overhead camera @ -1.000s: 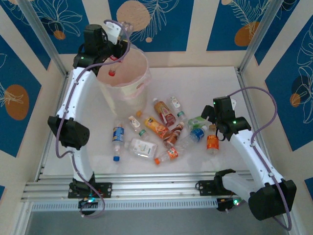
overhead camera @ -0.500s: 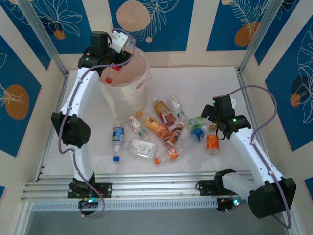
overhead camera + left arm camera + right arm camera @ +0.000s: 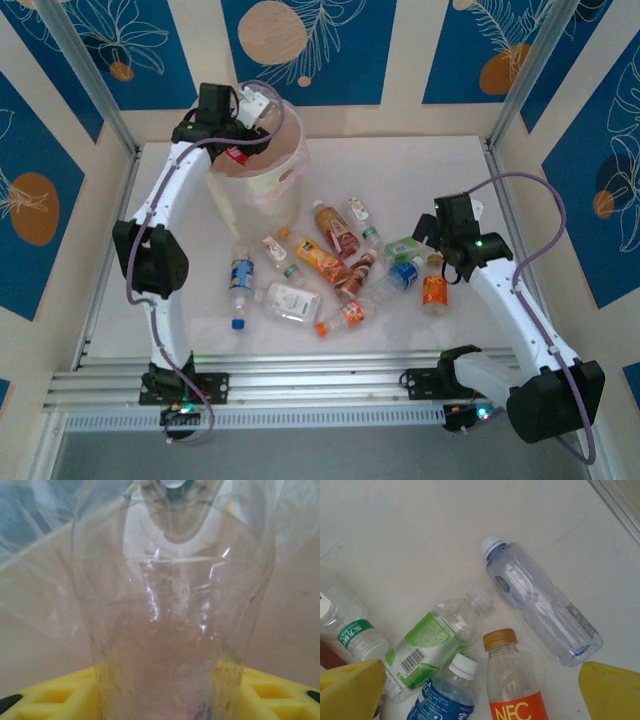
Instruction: Put the plastic bottles in the bin
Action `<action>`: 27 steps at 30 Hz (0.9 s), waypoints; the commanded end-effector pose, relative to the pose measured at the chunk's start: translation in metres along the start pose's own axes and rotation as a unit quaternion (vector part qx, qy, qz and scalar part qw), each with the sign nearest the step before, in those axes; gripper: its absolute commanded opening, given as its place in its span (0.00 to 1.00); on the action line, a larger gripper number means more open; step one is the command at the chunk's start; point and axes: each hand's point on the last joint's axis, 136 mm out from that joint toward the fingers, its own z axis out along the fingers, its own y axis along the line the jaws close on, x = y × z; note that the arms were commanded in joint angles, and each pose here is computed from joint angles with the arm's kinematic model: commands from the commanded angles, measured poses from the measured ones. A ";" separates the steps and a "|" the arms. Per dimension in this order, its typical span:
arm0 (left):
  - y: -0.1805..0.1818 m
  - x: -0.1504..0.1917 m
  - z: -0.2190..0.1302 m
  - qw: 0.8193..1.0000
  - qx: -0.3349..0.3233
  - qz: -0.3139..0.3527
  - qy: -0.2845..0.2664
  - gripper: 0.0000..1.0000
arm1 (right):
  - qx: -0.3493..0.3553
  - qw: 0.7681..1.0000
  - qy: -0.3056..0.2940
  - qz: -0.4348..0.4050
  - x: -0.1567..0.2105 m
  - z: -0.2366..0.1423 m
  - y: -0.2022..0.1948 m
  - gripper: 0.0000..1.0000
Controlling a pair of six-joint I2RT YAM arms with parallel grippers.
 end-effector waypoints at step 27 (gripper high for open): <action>0.004 -0.003 -0.011 1.000 -0.027 0.002 0.007 0.67 | 0.009 1.000 -0.002 0.012 -0.005 -0.003 -0.004 0.99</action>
